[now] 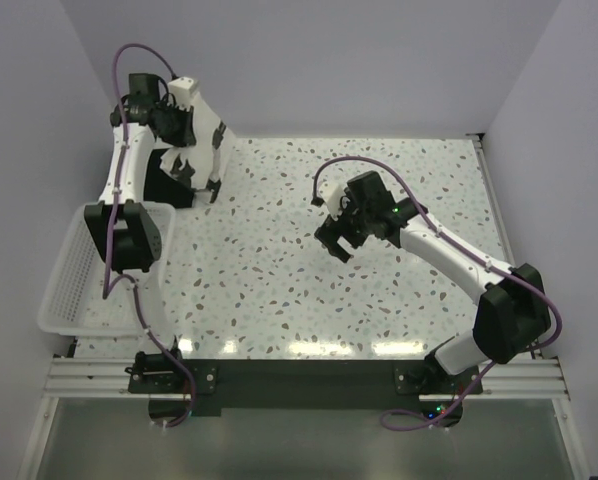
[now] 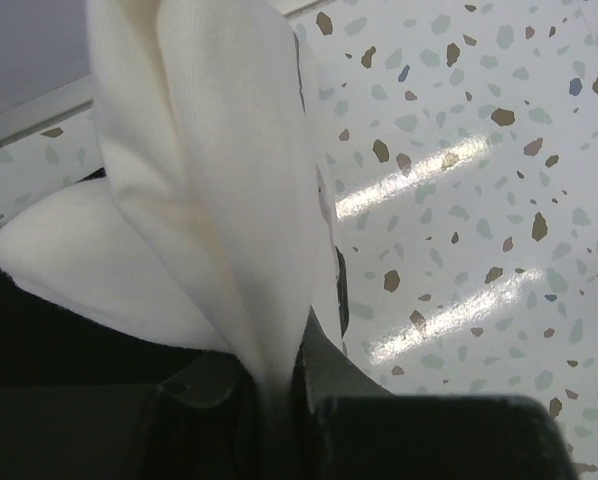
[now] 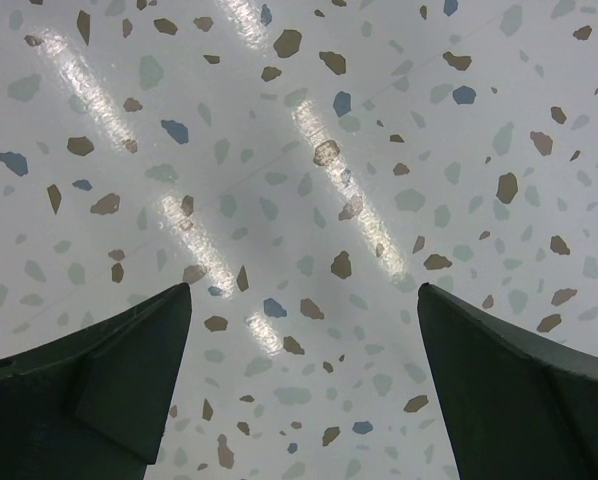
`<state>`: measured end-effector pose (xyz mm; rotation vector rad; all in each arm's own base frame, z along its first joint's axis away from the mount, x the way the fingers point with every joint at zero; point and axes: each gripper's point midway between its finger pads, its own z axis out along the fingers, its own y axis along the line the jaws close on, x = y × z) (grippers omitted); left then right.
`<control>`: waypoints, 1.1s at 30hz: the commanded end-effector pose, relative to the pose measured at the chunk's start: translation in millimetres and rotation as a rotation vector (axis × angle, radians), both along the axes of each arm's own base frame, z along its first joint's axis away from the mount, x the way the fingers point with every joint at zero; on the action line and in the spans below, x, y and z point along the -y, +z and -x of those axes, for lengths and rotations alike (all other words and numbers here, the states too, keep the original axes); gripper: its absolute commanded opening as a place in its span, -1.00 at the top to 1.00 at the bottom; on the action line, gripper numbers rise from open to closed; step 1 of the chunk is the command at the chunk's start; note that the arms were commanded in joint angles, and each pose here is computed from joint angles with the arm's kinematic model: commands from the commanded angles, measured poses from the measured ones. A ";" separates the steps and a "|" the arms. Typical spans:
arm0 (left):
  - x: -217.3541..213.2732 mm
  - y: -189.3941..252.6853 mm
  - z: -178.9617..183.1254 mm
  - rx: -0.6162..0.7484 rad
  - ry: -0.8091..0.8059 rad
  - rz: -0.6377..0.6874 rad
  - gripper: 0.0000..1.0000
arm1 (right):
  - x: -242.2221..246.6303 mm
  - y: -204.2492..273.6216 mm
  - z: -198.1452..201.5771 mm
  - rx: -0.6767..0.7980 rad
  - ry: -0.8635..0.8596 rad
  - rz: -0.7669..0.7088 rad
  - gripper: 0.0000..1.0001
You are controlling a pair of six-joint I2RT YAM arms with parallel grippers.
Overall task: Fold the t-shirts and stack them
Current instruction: Neatly place the folded tshirt to the corner
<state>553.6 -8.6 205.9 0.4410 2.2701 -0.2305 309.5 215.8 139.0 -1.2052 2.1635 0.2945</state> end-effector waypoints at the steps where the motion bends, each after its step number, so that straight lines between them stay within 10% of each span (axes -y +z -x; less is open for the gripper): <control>1: -4.9 72.6 7.1 0.158 -0.020 -0.001 1.00 | -1.0 13.7 0.7 0.037 0.004 -0.027 -0.97; 33: -78.0 34.6 0.2 0.108 0.031 -0.077 1.00 | -10.2 2.5 -12.2 0.005 0.000 -0.015 -0.97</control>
